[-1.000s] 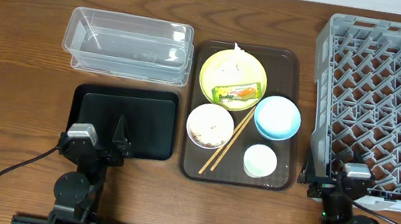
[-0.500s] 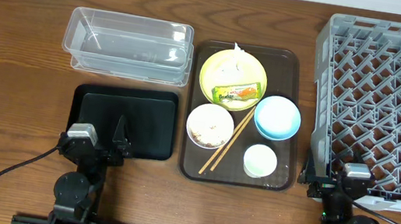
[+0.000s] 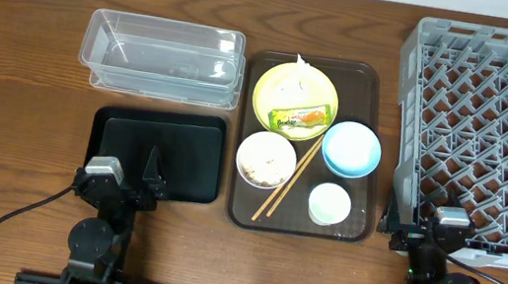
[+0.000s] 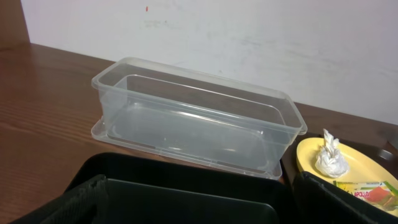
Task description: Sort waste into correct bins and load items into the dishwasher rack
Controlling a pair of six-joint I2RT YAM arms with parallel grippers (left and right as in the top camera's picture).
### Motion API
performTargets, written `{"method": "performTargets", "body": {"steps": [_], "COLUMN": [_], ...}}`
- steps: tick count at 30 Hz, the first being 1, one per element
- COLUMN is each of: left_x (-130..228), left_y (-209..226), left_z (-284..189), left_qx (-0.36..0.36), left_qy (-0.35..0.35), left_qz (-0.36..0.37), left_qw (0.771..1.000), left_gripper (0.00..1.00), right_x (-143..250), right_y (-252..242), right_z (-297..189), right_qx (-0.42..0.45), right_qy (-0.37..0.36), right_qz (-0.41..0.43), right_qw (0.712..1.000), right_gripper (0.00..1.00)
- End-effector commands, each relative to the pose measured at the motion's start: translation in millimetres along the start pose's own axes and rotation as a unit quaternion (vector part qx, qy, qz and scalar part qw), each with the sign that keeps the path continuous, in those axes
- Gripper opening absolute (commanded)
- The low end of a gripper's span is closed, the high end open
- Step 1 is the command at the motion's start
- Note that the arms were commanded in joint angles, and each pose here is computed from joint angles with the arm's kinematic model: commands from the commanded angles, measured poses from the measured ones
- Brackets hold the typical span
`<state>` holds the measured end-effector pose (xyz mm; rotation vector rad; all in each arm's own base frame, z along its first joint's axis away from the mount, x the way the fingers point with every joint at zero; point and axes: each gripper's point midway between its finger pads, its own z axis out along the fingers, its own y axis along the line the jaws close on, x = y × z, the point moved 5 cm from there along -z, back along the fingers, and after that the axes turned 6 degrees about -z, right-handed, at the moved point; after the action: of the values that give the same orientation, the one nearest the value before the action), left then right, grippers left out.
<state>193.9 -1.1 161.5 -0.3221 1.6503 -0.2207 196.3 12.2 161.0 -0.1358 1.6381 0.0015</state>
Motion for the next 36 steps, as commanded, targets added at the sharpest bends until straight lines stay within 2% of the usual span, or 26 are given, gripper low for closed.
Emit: {"method": "performTargets", "body": {"steps": [1, 5, 8, 14, 21, 25, 31, 36], "left_x": [14.4, 13.2, 16.6, 18.7, -8.7, -29.0, -46.3, -50.3], "left_y": [6.9, 7.7, 0.6, 1.1, -8.8, -17.0, -27.6, -42.9], "left_z": [2.2, 2.3, 2.2, 2.3, 1.4, 7.3, 26.4, 34.8], "left_qx": [-0.013, -0.016, 0.013, 0.004, -0.018, -0.041, -0.077, -0.077], "left_qy": [0.018, 0.015, 0.028, 0.051, 0.108, 0.163, 0.271, 0.391], "left_qz": [0.009, 0.009, -0.001, -0.02, -0.01, -0.003, 0.008, 0.005], "left_qw": [1.0, 1.0, 1.0, 0.999, 0.994, 0.986, 0.96, 0.917], "left_gripper": [0.95, 0.95, 0.95, 0.95, 0.95, 0.95, 0.95, 0.95], "right_x": [0.5, -0.3, -0.7, -2.6, -21.3, -38.3, -64.6, -77.3], "right_y": [2.5, 1.6, 1.6, -4.7, -11.6, -17.4, -20.2, -21.9], "right_z": [0.0, 0.0, 0.0, -0.6, -5.7, -8.7, -4.0, 7.1], "right_qx": [-0.008, -0.004, -0.004, 0.021, 0.043, 0.06, 0.057, 0.051], "right_qy": [0.001, -0.001, -0.002, -0.003, -0.004, 0.022, 0.106, 0.216], "right_qz": [0.005, 0.005, 0.005, 0.015, 0.02, 0.033, 0.036, 0.033], "right_qw": [1.0, 1.0, 1.0, 1.0, 0.999, 0.997, 0.992, 0.974], "right_gripper": [0.99, 0.99, 0.99, 0.99, 0.99, 0.99, 0.99, 0.99]}}
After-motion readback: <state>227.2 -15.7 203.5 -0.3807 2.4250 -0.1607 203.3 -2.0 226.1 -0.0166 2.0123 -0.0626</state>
